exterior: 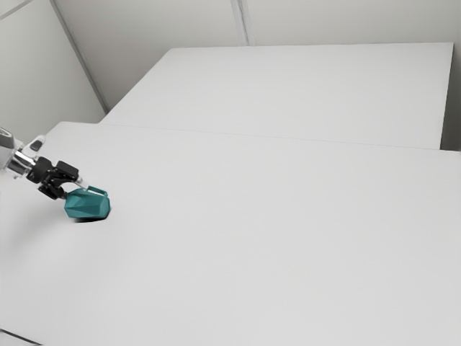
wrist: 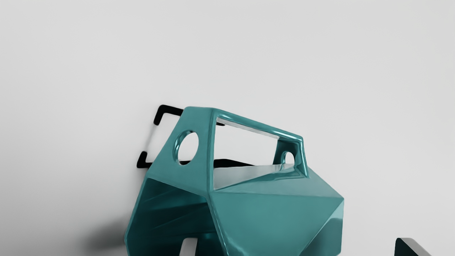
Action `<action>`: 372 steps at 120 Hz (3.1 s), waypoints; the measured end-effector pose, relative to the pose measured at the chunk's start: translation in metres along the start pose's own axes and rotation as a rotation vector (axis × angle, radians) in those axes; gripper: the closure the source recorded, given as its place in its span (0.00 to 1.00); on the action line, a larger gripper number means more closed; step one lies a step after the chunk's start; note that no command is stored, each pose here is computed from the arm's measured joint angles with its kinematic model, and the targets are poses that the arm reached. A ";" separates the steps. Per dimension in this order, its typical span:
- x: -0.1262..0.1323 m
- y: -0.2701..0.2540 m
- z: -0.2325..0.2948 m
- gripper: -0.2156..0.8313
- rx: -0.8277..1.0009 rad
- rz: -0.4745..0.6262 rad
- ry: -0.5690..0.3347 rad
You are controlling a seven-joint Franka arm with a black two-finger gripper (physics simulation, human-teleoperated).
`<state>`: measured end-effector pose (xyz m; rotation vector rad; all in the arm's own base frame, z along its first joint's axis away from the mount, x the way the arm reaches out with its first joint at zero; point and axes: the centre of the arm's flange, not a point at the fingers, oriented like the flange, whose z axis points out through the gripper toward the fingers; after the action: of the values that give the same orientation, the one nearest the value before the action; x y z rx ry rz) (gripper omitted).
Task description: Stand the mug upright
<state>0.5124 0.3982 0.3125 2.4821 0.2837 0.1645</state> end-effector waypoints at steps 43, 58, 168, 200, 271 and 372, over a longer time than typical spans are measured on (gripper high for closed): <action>0.006 0.019 0.005 0.78 -0.020 0.043 0.011; 0.013 0.041 -0.001 0.87 -0.013 0.079 0.018; -0.010 0.294 0.071 0.96 0.703 0.386 -0.127; -0.051 0.331 0.121 0.96 0.782 0.270 -0.092; -0.055 0.284 0.168 0.96 0.808 -0.162 -0.015; -0.055 0.383 0.105 0.24 0.766 -0.231 0.158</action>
<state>0.5415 0.0255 0.4580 3.1588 0.8250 0.1782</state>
